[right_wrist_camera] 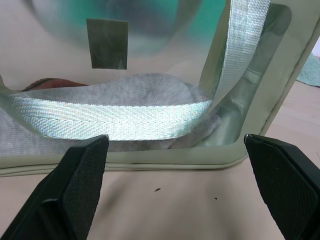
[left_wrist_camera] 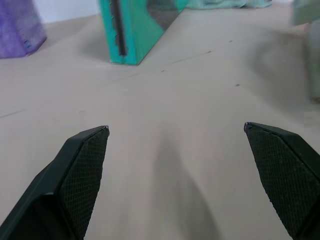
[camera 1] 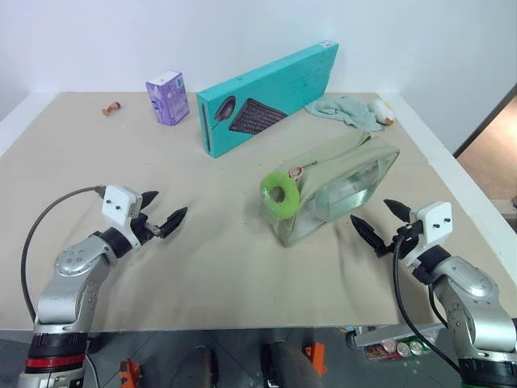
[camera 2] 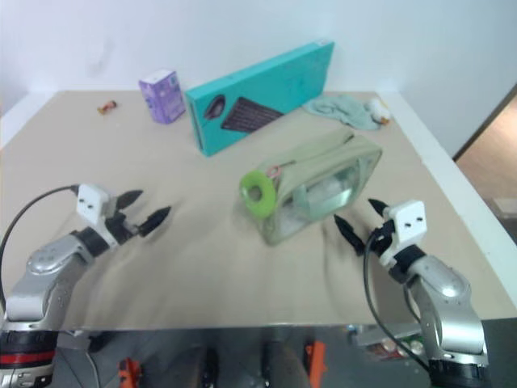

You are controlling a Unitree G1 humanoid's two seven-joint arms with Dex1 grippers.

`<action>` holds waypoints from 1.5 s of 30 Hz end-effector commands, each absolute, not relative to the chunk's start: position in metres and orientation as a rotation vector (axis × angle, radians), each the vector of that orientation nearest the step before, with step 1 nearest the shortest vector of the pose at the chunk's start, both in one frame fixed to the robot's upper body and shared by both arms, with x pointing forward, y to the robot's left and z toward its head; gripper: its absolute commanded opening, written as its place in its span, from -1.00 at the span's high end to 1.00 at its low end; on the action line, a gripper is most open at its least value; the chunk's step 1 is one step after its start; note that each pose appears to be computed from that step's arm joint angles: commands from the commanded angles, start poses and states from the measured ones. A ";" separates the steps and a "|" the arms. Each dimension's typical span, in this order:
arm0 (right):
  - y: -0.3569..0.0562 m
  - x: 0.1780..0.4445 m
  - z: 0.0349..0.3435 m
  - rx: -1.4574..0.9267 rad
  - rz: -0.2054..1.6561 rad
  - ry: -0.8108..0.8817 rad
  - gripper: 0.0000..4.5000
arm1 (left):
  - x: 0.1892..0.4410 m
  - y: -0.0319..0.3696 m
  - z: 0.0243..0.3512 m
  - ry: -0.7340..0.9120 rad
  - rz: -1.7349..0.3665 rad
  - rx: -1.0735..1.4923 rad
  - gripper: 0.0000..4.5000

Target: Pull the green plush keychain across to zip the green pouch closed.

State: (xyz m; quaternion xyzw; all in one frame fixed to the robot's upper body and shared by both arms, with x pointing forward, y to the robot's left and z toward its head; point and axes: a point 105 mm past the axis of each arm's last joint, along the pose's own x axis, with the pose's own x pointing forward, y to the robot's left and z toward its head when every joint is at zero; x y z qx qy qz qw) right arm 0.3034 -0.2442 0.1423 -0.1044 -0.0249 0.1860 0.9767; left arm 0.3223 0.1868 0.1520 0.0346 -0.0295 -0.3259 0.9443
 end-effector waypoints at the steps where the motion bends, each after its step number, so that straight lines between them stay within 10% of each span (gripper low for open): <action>1: -0.252 0.298 0.161 -0.250 0.341 -0.102 -1.00 | 0.304 0.160 0.178 -0.105 -0.928 0.114 -0.99; 8: -0.267 0.289 0.170 -0.294 0.306 -0.098 -1.00 | 0.283 0.144 0.201 -0.053 -1.215 0.164 -0.99; 19: -0.280 0.316 0.265 -0.484 0.607 -0.077 -1.00 | 0.261 0.108 0.229 -0.050 -1.503 0.164 -0.99; 40: -0.265 0.388 0.243 -0.562 0.853 0.046 -1.00 | 0.265 0.102 0.237 -0.089 -1.415 0.187 -0.99; 45: -0.259 0.385 0.242 -0.536 0.905 0.040 -0.18 | 0.268 0.108 0.235 -0.078 -1.388 0.198 -1.00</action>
